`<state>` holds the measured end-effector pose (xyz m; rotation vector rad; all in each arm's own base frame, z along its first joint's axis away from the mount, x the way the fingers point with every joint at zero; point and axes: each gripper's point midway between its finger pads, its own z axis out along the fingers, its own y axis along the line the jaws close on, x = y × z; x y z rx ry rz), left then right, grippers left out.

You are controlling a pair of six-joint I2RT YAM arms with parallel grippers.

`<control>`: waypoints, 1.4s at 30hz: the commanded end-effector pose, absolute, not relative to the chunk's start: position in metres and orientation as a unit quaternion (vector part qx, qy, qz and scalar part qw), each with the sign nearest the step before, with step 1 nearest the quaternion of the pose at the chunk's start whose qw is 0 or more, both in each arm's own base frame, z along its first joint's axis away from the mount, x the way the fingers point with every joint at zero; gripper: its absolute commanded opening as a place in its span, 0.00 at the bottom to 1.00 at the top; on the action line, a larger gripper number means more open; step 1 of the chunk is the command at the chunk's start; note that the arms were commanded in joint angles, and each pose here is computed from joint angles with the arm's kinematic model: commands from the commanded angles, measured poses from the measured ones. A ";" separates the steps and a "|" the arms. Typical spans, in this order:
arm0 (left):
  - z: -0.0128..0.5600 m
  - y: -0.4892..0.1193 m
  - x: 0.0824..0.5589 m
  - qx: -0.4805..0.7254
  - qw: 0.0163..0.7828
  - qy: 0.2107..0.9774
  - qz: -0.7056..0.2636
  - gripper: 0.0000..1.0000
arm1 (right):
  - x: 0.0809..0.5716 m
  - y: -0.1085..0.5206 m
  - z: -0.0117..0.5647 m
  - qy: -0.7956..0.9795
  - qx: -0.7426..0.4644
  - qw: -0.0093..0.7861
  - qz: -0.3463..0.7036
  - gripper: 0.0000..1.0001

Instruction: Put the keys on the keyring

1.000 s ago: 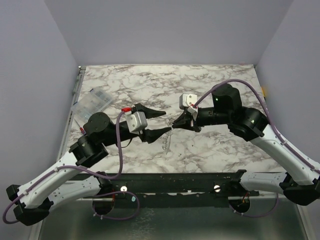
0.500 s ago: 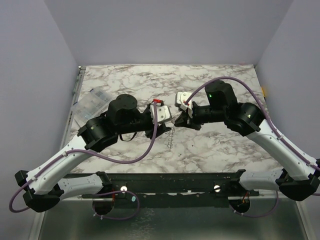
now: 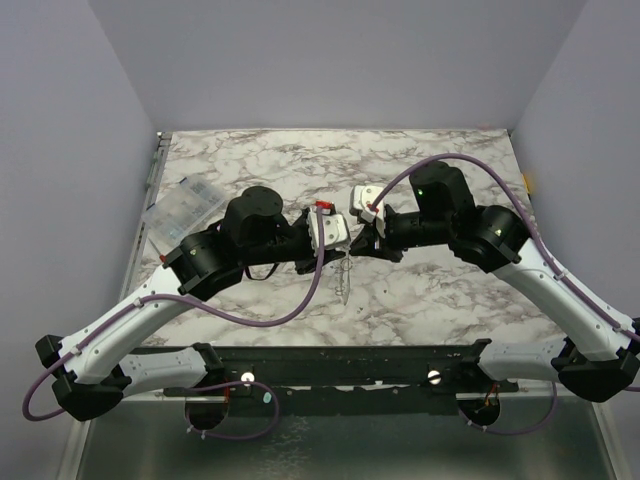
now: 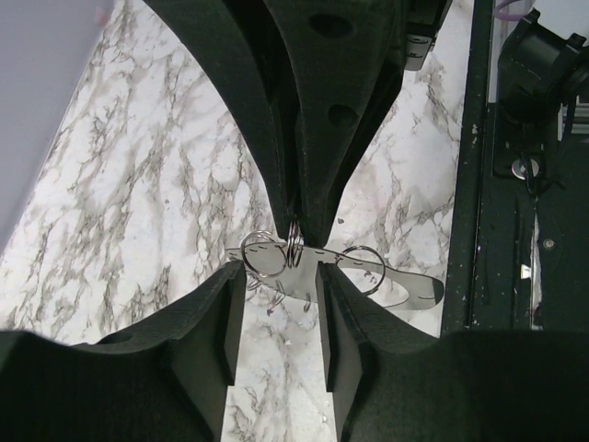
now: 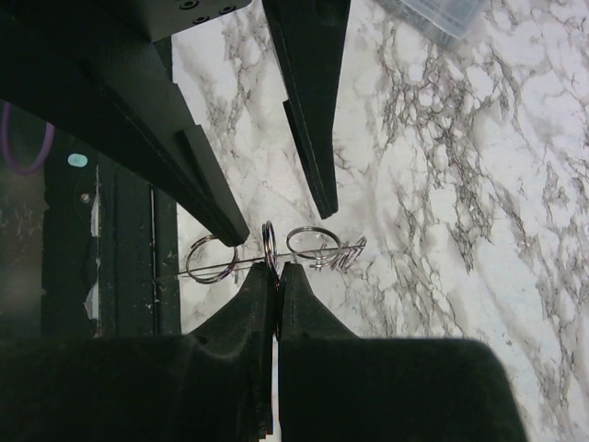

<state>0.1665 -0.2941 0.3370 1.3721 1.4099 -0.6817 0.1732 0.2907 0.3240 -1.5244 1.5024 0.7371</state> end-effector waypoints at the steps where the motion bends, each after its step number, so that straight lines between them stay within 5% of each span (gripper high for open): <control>1: 0.353 -0.298 0.165 0.568 0.530 0.557 -0.292 0.38 | 0.165 0.294 0.334 0.588 -0.611 0.427 0.313 0.01; 9: 0.353 -0.304 0.165 0.566 0.539 0.545 -0.303 0.31 | 0.165 0.295 0.335 0.587 -0.612 0.427 0.314 0.01; 13: 0.349 -0.308 0.165 0.569 0.535 0.543 -0.307 0.20 | 0.163 0.294 0.338 0.582 -0.613 0.430 0.318 0.01; 15: 0.348 -0.309 0.164 0.571 0.535 0.540 -0.310 0.03 | 0.162 0.294 0.338 0.581 -0.613 0.431 0.319 0.01; 18: 0.349 -0.310 0.164 0.565 0.542 0.536 -0.315 0.00 | 0.163 0.293 0.339 0.579 -0.609 0.441 0.315 0.01; 19: 0.352 -0.309 0.165 0.559 0.549 0.536 -0.314 0.00 | 0.165 0.292 0.340 0.580 -0.605 0.447 0.312 0.05; 22: 0.361 -0.304 0.169 0.540 0.575 0.533 -0.307 0.00 | 0.164 0.285 0.342 0.580 -0.595 0.465 0.306 0.40; 25: 0.367 -0.298 0.168 0.526 0.590 0.530 -0.307 0.00 | 0.160 0.277 0.341 0.583 -0.582 0.479 0.302 0.58; 42: 0.379 -0.293 0.157 0.500 0.609 0.514 -0.338 0.00 | 0.162 0.291 0.344 0.555 -0.568 0.509 0.332 0.57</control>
